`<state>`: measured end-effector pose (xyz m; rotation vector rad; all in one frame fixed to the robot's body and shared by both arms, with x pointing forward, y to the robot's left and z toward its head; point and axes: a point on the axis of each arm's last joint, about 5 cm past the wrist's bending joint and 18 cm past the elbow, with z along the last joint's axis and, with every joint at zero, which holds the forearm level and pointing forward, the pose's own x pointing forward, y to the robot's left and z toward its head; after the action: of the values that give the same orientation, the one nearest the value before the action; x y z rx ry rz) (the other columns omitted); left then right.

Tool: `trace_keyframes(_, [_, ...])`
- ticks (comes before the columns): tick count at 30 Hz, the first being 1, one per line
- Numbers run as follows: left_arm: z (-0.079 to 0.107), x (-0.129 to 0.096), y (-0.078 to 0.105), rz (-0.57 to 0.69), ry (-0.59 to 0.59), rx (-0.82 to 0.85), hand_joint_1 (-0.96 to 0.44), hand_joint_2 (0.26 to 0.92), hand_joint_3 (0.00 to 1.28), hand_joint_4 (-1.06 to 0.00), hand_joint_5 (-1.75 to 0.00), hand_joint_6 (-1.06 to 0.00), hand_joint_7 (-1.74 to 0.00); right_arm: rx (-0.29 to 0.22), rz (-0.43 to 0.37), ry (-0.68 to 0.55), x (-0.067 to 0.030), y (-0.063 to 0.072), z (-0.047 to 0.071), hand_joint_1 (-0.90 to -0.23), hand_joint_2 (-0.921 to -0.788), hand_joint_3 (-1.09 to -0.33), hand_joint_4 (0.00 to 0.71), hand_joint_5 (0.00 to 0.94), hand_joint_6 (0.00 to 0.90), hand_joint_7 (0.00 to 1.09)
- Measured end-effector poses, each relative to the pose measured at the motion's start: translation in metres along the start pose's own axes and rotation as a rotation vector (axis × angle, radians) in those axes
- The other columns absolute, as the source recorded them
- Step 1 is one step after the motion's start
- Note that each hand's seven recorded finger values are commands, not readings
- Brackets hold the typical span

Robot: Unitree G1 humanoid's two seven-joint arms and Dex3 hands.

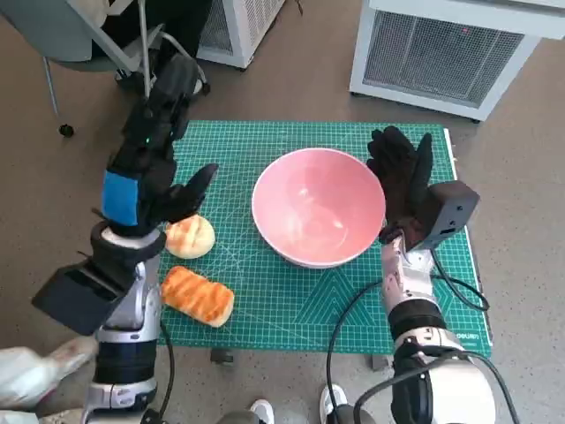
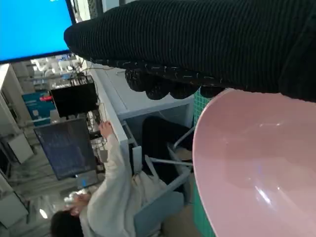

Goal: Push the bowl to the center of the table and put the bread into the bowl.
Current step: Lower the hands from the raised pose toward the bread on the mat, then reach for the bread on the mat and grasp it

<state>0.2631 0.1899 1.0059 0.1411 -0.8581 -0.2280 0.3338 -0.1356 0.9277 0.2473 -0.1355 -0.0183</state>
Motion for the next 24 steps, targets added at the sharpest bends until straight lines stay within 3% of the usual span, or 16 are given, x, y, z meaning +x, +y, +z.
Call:
trace_keyframes(6, [0.004, -0.011, 0.008, 0.001, 0.019, 0.050, -0.54, 0.921, 0.32, -0.19, 0.00, -0.31, 0.00, -0.039, -0.004, -0.113, 0.0042, -0.008, 0.013, -0.494, -0.921, -0.870, 0.190, 0.009, 0.064, 0.33])
trace_keyframes(11, [0.012, -0.020, 0.020, -0.065, 0.036, 0.129, -0.57, 0.921, 0.34, -0.18, 0.00, -0.30, 0.00, -0.088, 0.036, -0.303, 0.0081, -0.008, 0.032, -0.501, -0.921, -0.880, 0.226, 0.016, 0.010, 0.50])
trace_keyframes(17, [0.028, -0.030, 0.044, -0.327, 0.114, 0.274, -0.57, 0.921, 0.33, -0.18, 0.00, -0.31, -0.01, -0.157, 0.146, -0.575, 0.0108, -0.004, 0.061, -0.504, -0.921, -0.899, 0.263, 0.032, 0.000, 0.59])
trace_keyframes(24, [0.055, -0.028, 0.068, -0.680, 0.329, 0.393, -0.49, 0.921, 0.11, -0.21, -0.01, -0.35, -0.03, -0.252, 0.308, -0.811, 0.0065, -0.002, 0.089, -0.524, -0.921, -0.891, 0.258, 0.032, -0.001, 0.60])
